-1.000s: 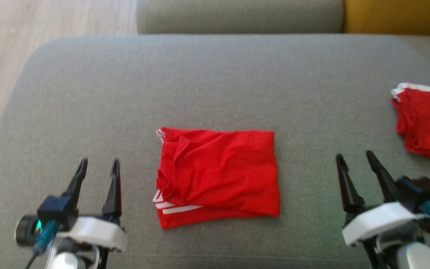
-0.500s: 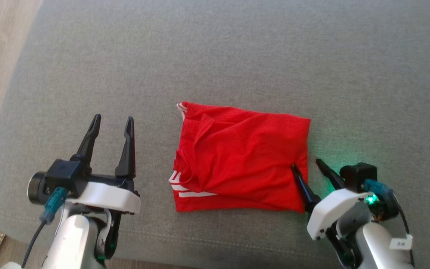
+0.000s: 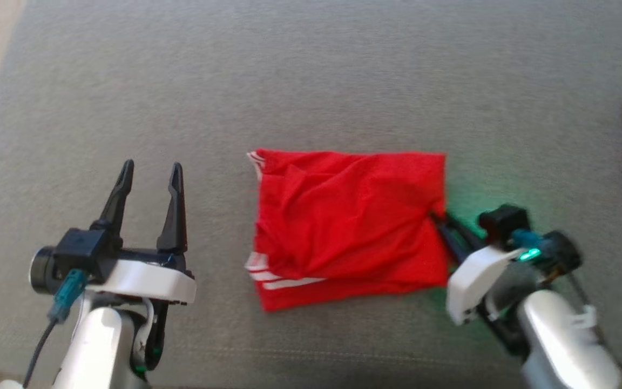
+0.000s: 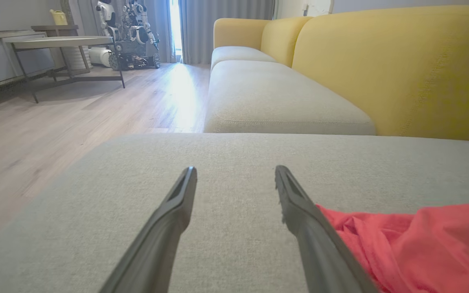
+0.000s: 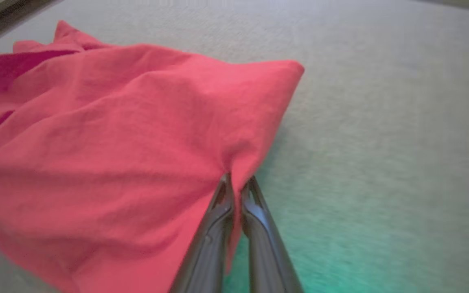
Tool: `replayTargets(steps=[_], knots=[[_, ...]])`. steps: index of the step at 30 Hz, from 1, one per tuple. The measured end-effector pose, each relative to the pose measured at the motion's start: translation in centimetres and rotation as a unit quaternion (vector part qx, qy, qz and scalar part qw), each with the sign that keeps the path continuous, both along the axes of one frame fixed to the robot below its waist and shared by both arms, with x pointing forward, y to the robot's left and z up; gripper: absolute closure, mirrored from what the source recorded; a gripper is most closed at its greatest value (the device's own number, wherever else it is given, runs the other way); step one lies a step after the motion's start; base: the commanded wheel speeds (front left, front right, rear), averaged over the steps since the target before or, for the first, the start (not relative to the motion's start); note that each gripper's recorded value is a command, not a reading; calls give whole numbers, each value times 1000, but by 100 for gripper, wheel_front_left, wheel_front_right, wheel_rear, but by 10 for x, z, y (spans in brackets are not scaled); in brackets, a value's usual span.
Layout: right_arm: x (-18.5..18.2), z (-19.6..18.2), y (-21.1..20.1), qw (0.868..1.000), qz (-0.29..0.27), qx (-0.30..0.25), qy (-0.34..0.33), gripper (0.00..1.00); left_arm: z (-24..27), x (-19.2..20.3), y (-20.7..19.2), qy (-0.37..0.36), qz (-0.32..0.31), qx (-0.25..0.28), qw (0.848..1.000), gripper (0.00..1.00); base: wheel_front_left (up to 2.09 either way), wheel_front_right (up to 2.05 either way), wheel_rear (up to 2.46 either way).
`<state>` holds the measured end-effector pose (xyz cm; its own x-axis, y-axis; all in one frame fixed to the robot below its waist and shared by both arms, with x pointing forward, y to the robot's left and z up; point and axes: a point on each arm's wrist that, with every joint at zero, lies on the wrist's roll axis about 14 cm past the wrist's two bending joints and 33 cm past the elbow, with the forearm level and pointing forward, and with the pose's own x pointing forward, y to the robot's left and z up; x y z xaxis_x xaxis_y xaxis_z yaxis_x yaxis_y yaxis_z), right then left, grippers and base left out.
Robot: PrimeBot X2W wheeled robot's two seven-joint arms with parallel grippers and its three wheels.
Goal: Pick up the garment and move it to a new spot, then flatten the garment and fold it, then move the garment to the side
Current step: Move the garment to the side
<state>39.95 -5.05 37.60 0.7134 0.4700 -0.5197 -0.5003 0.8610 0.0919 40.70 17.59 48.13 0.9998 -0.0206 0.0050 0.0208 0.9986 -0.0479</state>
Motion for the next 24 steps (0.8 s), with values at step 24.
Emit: replayTargets(steps=[24], knots=[[73, 118, -288, 934, -200, -269, -122, 100, -24, 71, -111, -11, -170, -18, 985, 0, 0, 0, 0]])
